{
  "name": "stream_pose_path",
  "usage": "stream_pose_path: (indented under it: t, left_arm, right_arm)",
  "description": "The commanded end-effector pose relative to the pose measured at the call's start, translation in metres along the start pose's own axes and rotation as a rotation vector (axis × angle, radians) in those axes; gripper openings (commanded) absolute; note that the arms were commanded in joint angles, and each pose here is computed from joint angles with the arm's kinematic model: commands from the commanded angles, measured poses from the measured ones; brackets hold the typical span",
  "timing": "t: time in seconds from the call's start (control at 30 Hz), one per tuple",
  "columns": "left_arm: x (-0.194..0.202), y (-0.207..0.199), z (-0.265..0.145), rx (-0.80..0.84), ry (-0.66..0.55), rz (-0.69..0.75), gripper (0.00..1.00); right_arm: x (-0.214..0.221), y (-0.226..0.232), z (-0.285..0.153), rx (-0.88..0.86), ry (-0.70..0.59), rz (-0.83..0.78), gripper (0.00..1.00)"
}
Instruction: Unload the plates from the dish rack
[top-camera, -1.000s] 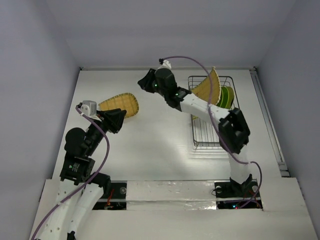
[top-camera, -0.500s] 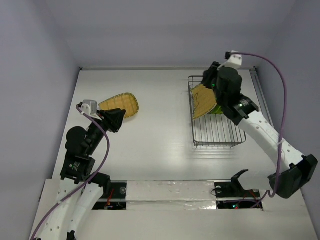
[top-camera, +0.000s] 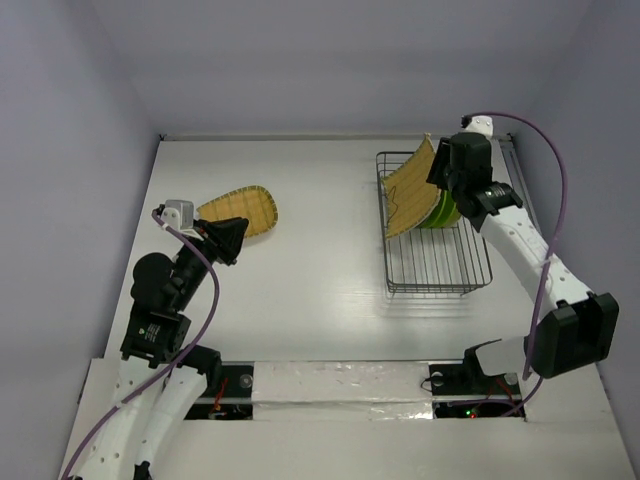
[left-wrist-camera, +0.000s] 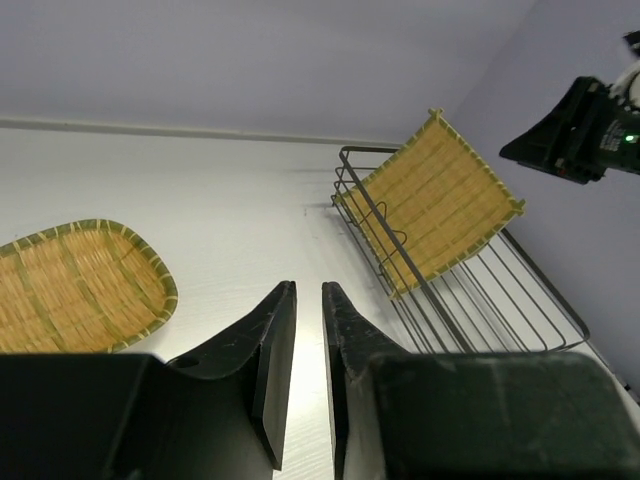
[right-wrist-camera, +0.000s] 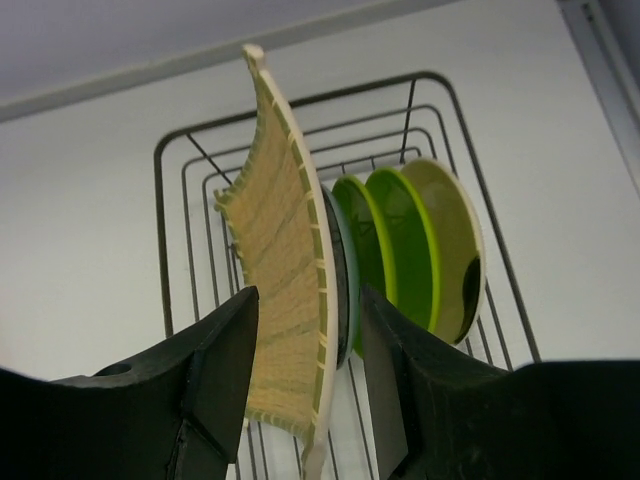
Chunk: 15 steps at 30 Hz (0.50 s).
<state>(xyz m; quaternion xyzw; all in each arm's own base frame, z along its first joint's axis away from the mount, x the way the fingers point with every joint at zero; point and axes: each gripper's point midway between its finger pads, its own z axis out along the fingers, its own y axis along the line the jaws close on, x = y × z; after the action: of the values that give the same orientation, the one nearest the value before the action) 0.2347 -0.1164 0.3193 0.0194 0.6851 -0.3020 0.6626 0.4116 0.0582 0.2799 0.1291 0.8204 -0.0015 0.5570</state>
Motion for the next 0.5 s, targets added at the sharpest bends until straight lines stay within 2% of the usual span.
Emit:
stream_pose_path:
  t: [0.0, 0.27, 0.47]
  left_arm:
    - [-0.026, -0.011, -0.001, 0.028, -0.069, 0.019, 0.15]
    - [-0.024, -0.013, -0.001, 0.041, -0.064, 0.019, 0.16]
    - [-0.023, -0.015, 0.0, 0.051, -0.059, 0.018, 0.16]
  right_arm:
    - [0.005, 0.004, 0.012, -0.044, 0.037, -0.023, 0.5]
    - [0.03, 0.004, 0.037, -0.044, 0.098, -0.016, 0.46]
    - [0.032, 0.004, 0.042, -0.047, 0.101, -0.011, 0.29]
